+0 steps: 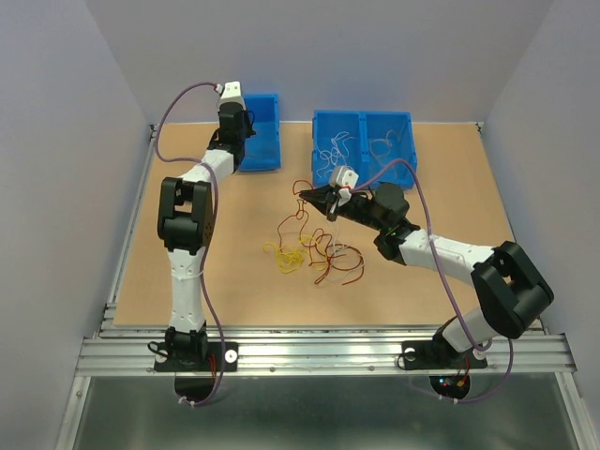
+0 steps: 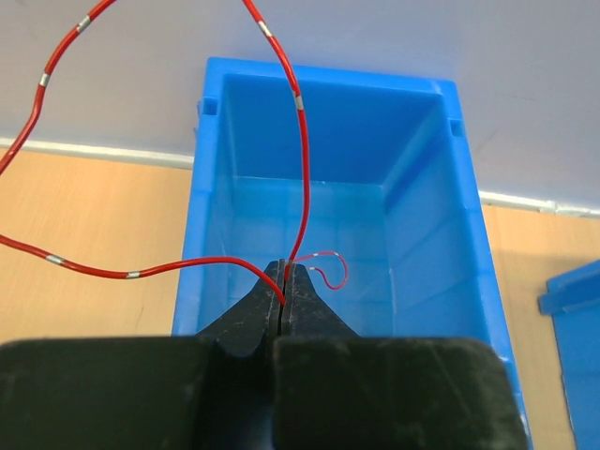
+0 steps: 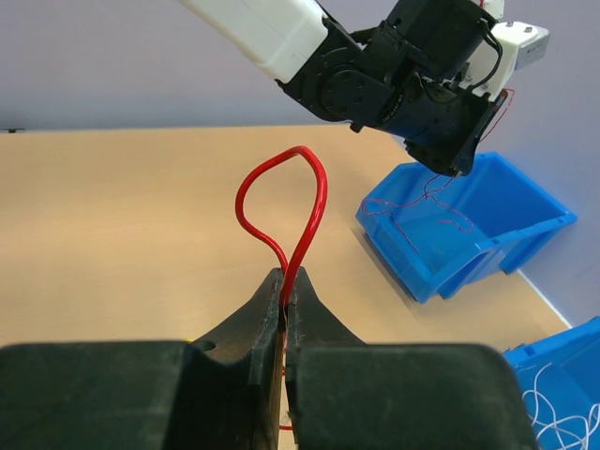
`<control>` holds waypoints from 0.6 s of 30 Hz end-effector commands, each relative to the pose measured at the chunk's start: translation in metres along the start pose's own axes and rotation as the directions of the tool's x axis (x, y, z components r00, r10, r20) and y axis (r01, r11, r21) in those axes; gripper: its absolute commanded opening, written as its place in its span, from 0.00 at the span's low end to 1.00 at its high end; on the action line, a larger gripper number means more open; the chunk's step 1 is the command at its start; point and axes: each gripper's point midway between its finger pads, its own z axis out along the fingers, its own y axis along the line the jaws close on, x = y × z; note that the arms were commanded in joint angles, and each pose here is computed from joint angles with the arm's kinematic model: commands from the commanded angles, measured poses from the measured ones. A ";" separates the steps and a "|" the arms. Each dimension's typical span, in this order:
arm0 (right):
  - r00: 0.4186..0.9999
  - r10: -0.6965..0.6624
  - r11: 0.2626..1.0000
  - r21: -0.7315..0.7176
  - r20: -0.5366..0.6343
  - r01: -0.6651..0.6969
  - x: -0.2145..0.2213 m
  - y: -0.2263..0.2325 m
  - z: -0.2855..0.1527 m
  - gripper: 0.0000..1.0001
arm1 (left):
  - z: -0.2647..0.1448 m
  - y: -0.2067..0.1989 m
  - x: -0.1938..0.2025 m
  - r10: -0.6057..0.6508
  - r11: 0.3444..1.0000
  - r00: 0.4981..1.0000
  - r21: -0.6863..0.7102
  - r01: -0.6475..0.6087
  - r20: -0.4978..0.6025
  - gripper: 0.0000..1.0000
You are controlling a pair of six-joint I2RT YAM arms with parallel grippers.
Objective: Untangle the cables
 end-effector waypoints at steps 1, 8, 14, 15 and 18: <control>0.998 -0.021 1.000 -0.007 0.065 0.021 -0.025 -0.006 0.008 0.00 | -0.006 -0.009 -0.057 -0.059 0.998 0.987 -0.028 0.064 0.152 0.00; 0.997 -0.012 1.000 -0.023 0.070 0.014 -0.026 -0.005 0.011 0.01 | -0.016 -0.024 -0.097 0.043 0.997 0.927 -0.080 -0.014 0.372 0.00; 0.997 0.001 0.999 -0.042 0.072 0.002 -0.026 -0.003 0.015 0.01 | -0.025 -0.027 -0.097 0.140 0.990 0.900 -0.081 -0.117 0.412 0.04; 0.997 0.000 0.999 -0.040 0.074 0.003 -0.027 -0.004 0.016 0.01 | -0.023 -0.028 -0.094 0.146 0.989 0.903 -0.083 -0.122 0.404 0.04; 0.997 0.007 0.999 -0.051 0.076 -0.003 -0.027 -0.002 0.017 0.01 | -0.009 -0.026 -0.067 0.188 0.982 0.920 -0.093 -0.166 0.344 0.01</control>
